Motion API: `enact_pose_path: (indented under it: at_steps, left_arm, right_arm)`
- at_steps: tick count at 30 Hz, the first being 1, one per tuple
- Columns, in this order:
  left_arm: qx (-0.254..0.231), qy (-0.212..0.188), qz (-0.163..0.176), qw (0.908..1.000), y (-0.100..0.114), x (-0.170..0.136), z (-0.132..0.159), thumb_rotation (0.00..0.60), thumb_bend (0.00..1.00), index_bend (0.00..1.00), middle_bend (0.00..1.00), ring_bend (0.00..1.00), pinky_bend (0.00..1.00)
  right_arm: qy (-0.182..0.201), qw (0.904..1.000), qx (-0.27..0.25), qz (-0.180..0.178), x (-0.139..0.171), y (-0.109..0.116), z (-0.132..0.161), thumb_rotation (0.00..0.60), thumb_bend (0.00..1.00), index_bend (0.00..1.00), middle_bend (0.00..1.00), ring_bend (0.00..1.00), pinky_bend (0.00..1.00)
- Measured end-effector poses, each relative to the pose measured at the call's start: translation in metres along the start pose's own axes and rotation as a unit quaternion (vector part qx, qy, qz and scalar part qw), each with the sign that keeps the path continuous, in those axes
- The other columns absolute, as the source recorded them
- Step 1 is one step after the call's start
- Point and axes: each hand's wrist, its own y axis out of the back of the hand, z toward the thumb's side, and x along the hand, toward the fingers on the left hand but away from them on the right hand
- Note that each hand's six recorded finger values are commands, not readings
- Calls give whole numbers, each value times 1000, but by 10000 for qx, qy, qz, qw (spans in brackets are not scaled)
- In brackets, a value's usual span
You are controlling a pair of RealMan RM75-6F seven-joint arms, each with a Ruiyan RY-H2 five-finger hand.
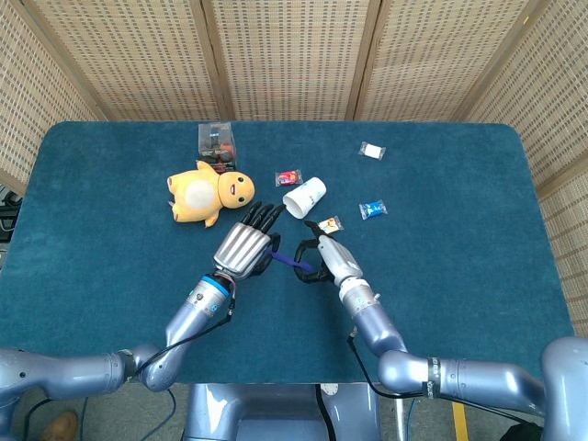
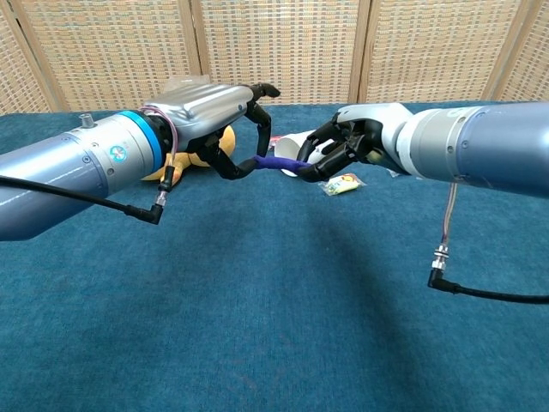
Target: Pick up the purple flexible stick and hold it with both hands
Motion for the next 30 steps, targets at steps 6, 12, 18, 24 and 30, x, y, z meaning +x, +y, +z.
enact_pose_path:
  at_steps: [6,12,18,24,30]
  left_arm:
    - [28,26,24,10000,2,0,-3,600,494,720,0,0,0]
    - [77,90,44,9999,6,0,-9,600,495,722,0,0,0]
    - [120,189,59,9997,8,-2,-18,600,495,726,0,0,0]
    - [206,377,109,9990,14,-4,-36,600,496,726,0,0,0]
    - [298,603,174,9976,24,-9,-61,600,495,726,0,0,0]
  right_arm:
    - [0,10000,-9,-13,0,1,0,600,593,686,78,0,0]
    - [-19,10000,-23,-48,0,5,-1,600,596,690,79,0,0]
    - [-43,9999,-47,-90,0,9,-4,600,598,694,80,0,0]
    - [-69,9998,-76,-162,2,16,-8,600,600,700,82,0,0]
    - [-87,9996,-85,-245,5,25,-11,600,603,704,84,0,0]
